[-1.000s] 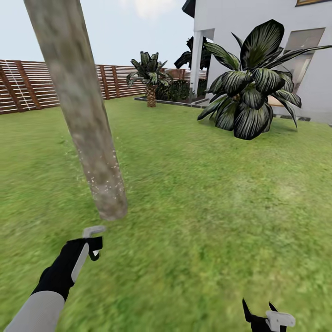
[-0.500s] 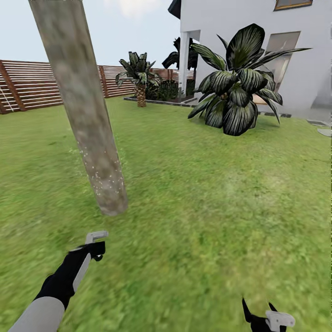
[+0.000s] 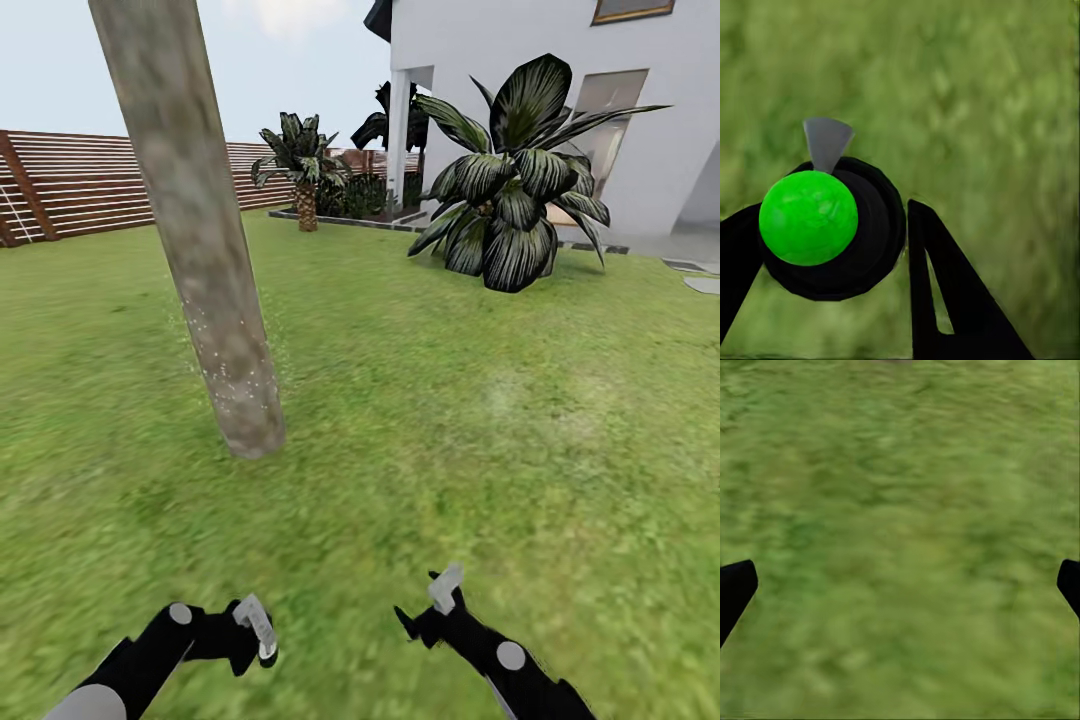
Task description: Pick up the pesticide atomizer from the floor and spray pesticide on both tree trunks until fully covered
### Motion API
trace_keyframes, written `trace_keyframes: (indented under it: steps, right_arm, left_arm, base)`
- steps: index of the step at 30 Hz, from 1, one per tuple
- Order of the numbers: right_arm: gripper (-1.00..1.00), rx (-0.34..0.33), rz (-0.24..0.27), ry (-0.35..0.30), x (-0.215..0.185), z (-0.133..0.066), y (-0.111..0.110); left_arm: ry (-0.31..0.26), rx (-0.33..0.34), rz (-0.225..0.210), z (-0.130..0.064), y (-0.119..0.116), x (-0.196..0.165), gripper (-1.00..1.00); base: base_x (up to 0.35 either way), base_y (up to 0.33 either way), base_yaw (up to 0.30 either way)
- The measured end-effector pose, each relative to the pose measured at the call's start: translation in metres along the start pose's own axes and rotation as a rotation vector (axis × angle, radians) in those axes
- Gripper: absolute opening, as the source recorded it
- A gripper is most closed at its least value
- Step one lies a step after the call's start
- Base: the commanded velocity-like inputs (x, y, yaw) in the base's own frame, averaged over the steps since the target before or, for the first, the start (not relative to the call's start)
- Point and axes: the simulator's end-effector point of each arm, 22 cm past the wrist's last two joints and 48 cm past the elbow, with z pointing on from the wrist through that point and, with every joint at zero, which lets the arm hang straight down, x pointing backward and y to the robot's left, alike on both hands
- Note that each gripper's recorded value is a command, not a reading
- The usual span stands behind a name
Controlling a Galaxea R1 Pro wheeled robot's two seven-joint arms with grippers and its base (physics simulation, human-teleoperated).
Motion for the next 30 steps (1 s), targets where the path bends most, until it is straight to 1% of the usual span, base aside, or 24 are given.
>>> trace_keyframes:
  steps: [3,5,7,9,11,13,15,17,18,19,20,22,26,30]
  right_arm:
    - [1.0,-0.108,-0.06,0.0,-0.011,0.01,0.036]
    - [1.0,-0.12,-0.066,0.0,-0.013,0.011,0.039]
    - [1.0,-0.152,-0.07,0.0,-0.013,0.01,0.046]
    - [1.0,-0.223,-0.073,0.002,-0.013,0.008,0.061]
    - [1.0,-0.292,-0.078,0.0,-0.015,0.005,0.074]
    - [1.0,-0.326,-0.086,-0.007,-0.022,0.005,0.077]
    - [1.0,-0.345,-0.095,-0.007,-0.027,0.007,0.078]
    - [1.0,-0.382,-0.1,0.021,-0.026,0.006,0.082]
    - [1.0,-0.405,-0.099,0.037,-0.024,0.005,0.085]
    - [1.0,-0.413,-0.098,0.042,-0.024,0.004,0.086]
    - [-1.0,-0.419,-0.098,0.045,-0.023,0.004,0.087]
    - [-1.0,-0.423,-0.098,0.048,-0.023,0.003,0.088]
    - [-1.0,-0.426,-0.099,0.05,-0.023,0.003,0.089]
    - [-1.0,-0.428,-0.104,0.052,-0.023,0.003,0.088]
  left_arm:
    - [0.035,0.052,0.028,0.0,-0.012,0.008,-1.0]
    - [0.041,0.066,0.032,0.0,-0.015,0.008,-1.0]
    - [0.06,0.069,0.02,-0.001,-0.014,0.011,-1.0]
    - [0.087,0.07,0.003,-0.001,-0.015,0.014,-1.0]
    - [0.117,0.081,0.029,0.001,-0.02,0.018,-1.0]
    - [0.126,0.102,0.053,0.008,-0.032,0.013,-1.0]
    - [0.129,0.113,0.058,0.012,-0.038,0.009,-1.0]
    - [0.165,0.124,0.056,0.017,-0.049,0.009,-1.0]
    - [0.189,0.131,0.073,0.021,-0.057,0.008,-1.0]
    - [0.201,0.134,0.086,0.023,-0.06,0.007,-1.0]
    - [0.209,0.138,0.1,0.026,-0.064,0.005,-1.0]
    - [0.216,0.141,0.112,0.028,-0.067,0.003,-1.0]
    - [0.218,0.142,0.117,0.029,-0.069,0.002,-1.0]
    - [0.203,0.147,0.122,0.032,-0.074,-0.008,-1.0]
  base:
    - [0.0,0.0,0.0]
    - [0.0,0.0,0.0]
    - [0.0,0.0,0.0]
    - [0.0,0.0,0.0]
    - [0.0,0.0,0.0]
    - [0.0,0.0,0.0]
    - [0.0,0.0,0.0]
    - [0.0,0.0,0.0]
    - [0.0,0.0,0.0]
    - [0.0,0.0,0.0]
    - [0.0,0.0,0.0]
    - [0.0,0.0,0.0]
    - [0.0,0.0,0.0]
    - [0.0,0.0,0.0]
